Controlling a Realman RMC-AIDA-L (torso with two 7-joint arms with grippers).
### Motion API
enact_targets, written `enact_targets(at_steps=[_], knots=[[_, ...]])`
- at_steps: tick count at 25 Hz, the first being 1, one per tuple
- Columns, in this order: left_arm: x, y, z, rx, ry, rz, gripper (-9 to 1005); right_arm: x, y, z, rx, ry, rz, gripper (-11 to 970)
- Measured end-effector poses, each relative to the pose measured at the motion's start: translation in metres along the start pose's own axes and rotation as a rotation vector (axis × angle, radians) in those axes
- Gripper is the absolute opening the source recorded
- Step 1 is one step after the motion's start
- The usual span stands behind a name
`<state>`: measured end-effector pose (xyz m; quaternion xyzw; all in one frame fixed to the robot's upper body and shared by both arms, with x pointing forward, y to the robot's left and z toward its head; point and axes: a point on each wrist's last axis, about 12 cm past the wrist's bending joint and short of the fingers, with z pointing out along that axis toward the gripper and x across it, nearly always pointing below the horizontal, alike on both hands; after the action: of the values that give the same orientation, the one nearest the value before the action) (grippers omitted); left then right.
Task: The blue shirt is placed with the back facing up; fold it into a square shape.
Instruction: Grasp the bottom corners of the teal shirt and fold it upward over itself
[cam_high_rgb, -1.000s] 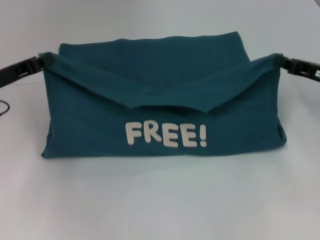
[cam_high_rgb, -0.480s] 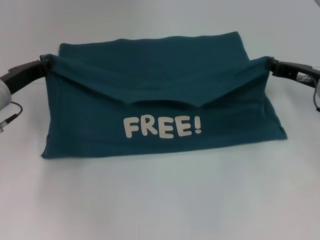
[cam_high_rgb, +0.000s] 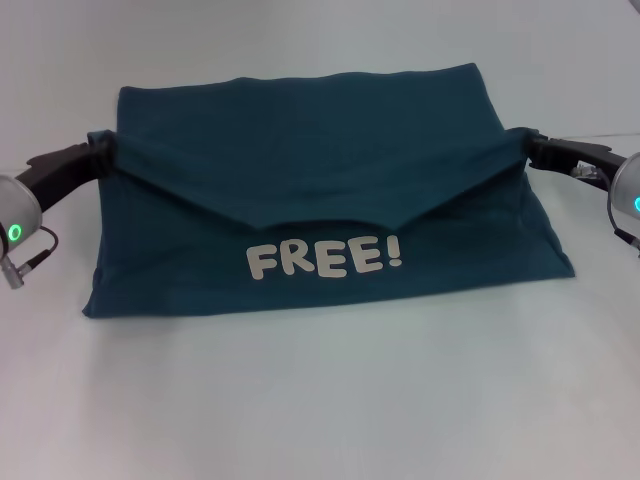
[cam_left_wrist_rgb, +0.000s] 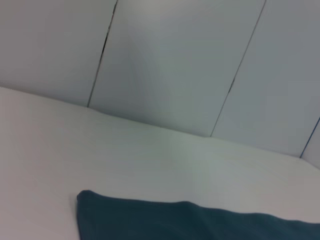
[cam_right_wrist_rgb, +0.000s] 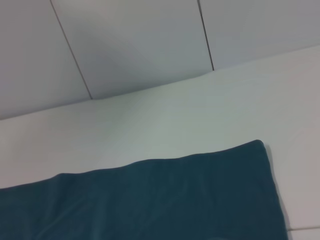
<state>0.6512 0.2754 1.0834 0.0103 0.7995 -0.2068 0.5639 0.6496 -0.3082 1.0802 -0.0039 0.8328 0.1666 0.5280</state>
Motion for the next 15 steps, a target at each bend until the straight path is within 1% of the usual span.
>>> enact_targets(at_steps=[5, 7, 12, 15], knots=[[0.005, -0.002, 0.001, -0.007, 0.015, 0.02, 24, 0.004, 0.002, 0.001, 0.004, 0.009, -0.004, 31], [0.006, -0.003, 0.002, -0.005, 0.017, 0.021, 24, 0.007, 0.004, 0.002, 0.012, 0.014, -0.005, 50], [0.008, -0.006, 0.002, 0.0, 0.022, 0.03, 25, 0.011, 0.008, 0.003, 0.009, 0.021, -0.068, 96], [0.007, -0.003, 0.001, -0.006, 0.023, 0.036, 87, 0.011, 0.007, 0.003, 0.015, 0.012, -0.087, 124]])
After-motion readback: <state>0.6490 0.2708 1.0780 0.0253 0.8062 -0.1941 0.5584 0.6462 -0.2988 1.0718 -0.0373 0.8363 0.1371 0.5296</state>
